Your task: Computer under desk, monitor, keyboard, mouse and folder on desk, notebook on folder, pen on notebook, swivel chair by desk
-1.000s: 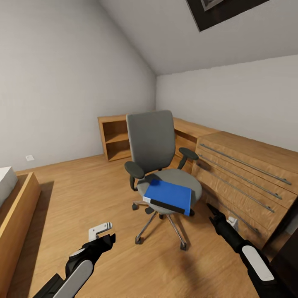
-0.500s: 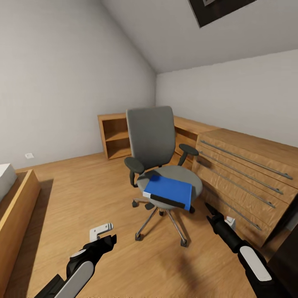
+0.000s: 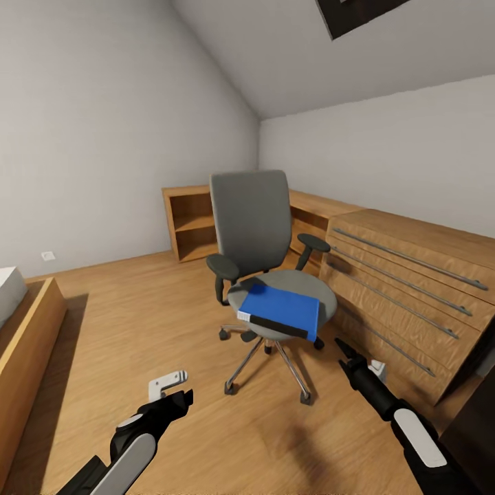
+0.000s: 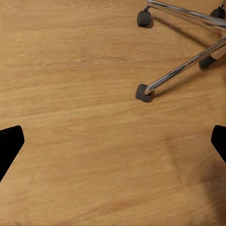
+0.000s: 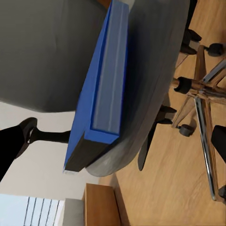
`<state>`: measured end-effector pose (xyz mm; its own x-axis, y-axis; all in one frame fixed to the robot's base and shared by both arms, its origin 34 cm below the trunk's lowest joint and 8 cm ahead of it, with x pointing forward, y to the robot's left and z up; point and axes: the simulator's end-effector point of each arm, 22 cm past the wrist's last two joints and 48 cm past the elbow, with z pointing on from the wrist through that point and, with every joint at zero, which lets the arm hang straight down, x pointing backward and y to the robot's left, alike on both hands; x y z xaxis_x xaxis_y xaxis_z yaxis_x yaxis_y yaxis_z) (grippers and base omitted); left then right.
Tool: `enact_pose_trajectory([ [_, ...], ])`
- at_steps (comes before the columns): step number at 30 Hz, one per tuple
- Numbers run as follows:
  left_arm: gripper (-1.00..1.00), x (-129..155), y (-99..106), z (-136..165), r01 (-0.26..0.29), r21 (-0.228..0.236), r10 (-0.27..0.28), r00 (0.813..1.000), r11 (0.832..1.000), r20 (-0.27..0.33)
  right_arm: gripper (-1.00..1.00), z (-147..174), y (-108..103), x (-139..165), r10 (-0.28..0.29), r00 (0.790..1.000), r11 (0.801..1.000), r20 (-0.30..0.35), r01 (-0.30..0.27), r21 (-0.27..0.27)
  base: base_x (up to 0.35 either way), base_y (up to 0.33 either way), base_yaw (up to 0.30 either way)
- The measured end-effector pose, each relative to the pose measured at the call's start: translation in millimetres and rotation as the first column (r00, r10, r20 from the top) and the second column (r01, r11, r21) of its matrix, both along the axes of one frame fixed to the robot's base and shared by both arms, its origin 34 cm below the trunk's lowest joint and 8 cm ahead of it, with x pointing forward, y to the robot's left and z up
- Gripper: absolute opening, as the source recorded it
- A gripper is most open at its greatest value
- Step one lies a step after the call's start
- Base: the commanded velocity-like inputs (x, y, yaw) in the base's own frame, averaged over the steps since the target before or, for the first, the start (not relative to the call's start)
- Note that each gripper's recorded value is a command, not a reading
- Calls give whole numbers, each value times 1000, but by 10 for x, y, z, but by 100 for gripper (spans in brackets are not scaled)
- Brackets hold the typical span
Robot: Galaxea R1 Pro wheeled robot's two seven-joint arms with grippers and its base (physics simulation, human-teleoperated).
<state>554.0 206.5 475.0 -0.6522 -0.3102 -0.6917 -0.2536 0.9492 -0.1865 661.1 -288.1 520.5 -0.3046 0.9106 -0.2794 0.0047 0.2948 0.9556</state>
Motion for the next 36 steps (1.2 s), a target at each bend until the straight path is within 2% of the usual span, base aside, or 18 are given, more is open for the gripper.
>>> enact_pose_trajectory([
  [20,100,3,27,-5,-1,2,1,1000,1000,-1,100,22,98,4,9,1000,1000,9,-9,15,0,0,0],
  [31,100,-1,23,-9,1,3,-1,1000,1000,-3,100,11,88,5,5,1000,1000,7,-5,12,0,0,0],
  [36,100,-5,22,-22,1,3,-1,1000,1000,-6,100,3,77,7,2,1000,1000,8,-2,-6,0,0,0],
])
